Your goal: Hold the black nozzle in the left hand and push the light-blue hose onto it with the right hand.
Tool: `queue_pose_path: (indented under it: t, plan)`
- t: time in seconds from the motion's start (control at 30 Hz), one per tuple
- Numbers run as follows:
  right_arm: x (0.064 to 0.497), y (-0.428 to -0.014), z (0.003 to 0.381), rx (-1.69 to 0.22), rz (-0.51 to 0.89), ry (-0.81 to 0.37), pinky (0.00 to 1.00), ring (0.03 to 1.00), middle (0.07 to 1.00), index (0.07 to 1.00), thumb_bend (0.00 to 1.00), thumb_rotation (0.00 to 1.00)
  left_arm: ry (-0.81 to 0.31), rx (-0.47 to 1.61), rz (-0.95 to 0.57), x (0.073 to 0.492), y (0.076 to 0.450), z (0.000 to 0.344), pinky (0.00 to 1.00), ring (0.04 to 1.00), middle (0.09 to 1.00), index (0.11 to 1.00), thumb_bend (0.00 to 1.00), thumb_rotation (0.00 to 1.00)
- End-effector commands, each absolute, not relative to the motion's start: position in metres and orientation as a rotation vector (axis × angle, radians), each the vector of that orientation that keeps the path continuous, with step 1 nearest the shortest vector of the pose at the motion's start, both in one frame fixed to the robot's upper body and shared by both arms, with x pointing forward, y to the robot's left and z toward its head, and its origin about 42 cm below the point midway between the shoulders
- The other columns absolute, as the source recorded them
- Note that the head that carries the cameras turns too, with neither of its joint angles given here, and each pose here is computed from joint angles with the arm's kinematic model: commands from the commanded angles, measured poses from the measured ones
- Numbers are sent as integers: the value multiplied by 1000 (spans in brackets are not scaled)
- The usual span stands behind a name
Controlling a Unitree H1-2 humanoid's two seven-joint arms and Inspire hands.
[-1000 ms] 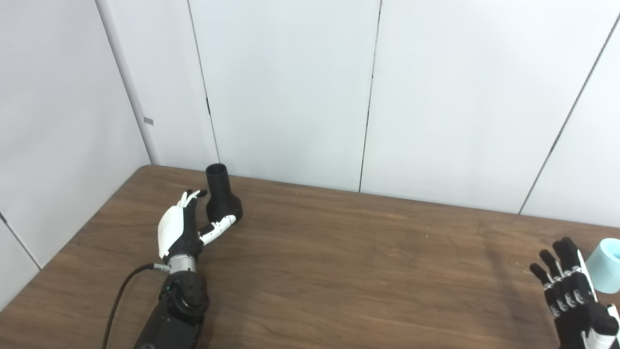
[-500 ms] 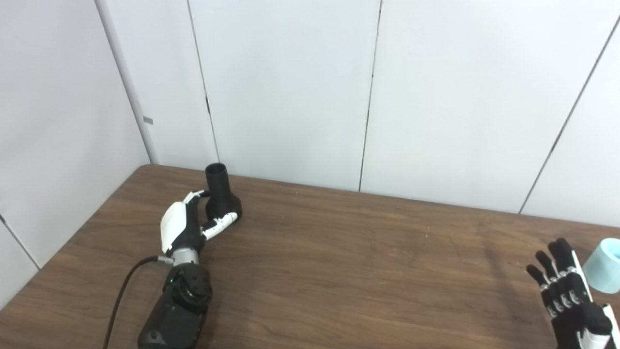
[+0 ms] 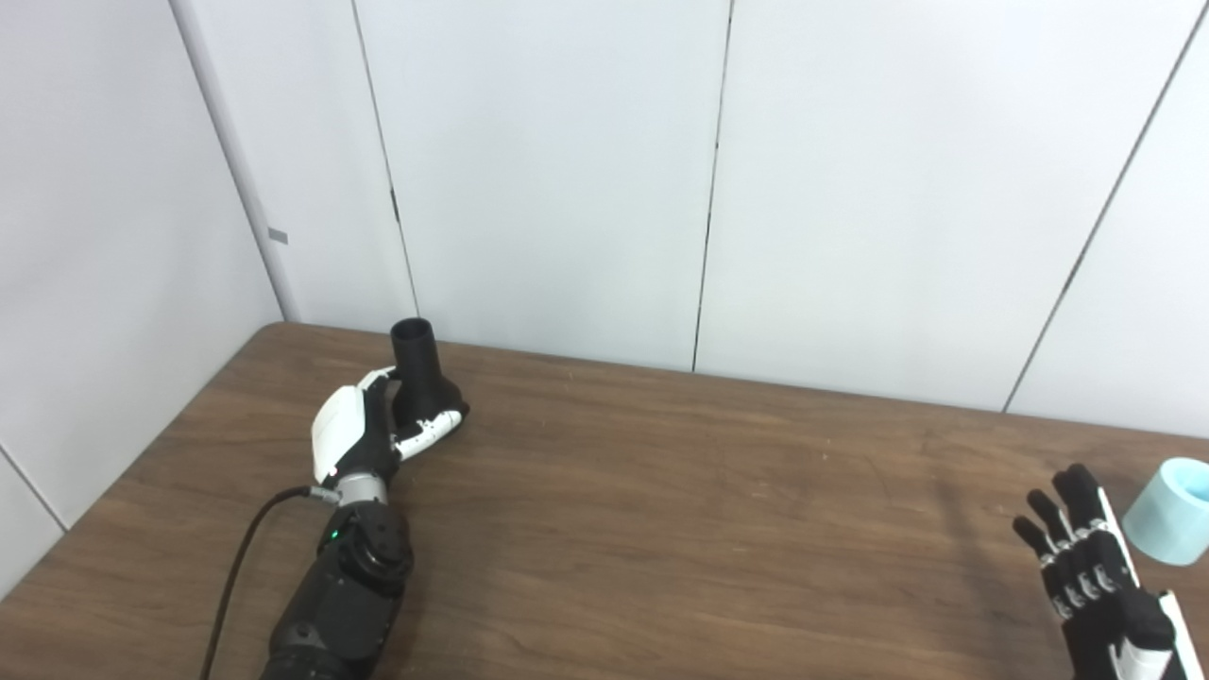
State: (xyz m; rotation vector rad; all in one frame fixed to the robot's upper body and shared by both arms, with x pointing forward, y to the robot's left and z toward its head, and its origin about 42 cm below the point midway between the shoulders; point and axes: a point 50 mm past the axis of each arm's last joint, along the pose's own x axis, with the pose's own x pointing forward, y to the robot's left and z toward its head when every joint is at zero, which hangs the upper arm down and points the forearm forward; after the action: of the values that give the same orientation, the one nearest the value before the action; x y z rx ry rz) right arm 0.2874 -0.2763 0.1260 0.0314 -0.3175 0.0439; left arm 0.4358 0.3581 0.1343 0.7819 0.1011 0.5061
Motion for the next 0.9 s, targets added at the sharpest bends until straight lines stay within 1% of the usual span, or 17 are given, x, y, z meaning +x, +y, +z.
queue_pose_path:
  t: [0.0, 0.1, 0.17, 0.2, 0.27, 0.3, 0.33, 0.37, 0.4, 0.5, 0.87]
  plan:
    - [259, -264, 85, 85, 19, -174, 923, 970, 1000, 1000, 737, 1000, 49, 809, 518, 450, 363, 158, 1000, 920, 899, 737, 795, 477]
    - [259, -264, 85, 86, 19, -174, 924, 970, 1000, 1000, 737, 1000, 48, 823, 508, 450, 360, 159, 1000, 919, 900, 735, 797, 473]
    - [260, -264, 85, 86, 19, -174, 924, 971, 1000, 1000, 737, 1000, 48, 835, 504, 450, 359, 159, 1000, 919, 899, 717, 791, 463]
    - [260, -264, 85, 87, 19, -174, 925, 971, 1000, 1000, 737, 1000, 47, 843, 507, 450, 358, 159, 1000, 914, 892, 693, 785, 441]
    - [260, -264, 85, 90, 20, -172, 925, 971, 1000, 1000, 736, 1000, 48, 855, 517, 451, 357, 159, 999, 868, 822, 639, 757, 337]
    - [260, -264, 84, 91, 20, -172, 925, 971, 1000, 1000, 736, 1000, 48, 858, 521, 451, 357, 159, 977, 829, 760, 555, 615, 188]
    - [260, -264, 85, 92, 20, -172, 925, 971, 1000, 1000, 736, 1000, 51, 860, 525, 451, 357, 159, 970, 815, 740, 526, 566, 137]
    - [260, -264, 85, 93, 21, -173, 925, 971, 1000, 1000, 736, 1000, 55, 858, 528, 452, 356, 159, 939, 776, 699, 510, 541, 107]
    - [260, -264, 85, 93, 21, -173, 926, 971, 1000, 1000, 736, 1000, 58, 857, 531, 452, 356, 159, 888, 713, 655, 499, 526, 86]
    - [260, -264, 85, 94, 22, -173, 926, 972, 1000, 1000, 734, 1000, 60, 849, 534, 452, 355, 158, 841, 662, 629, 488, 516, 71]
    - [259, -264, 87, 95, 21, -169, 926, 971, 1000, 1000, 725, 1000, 59, 840, 524, 450, 354, 155, 826, 659, 630, 486, 515, 65]
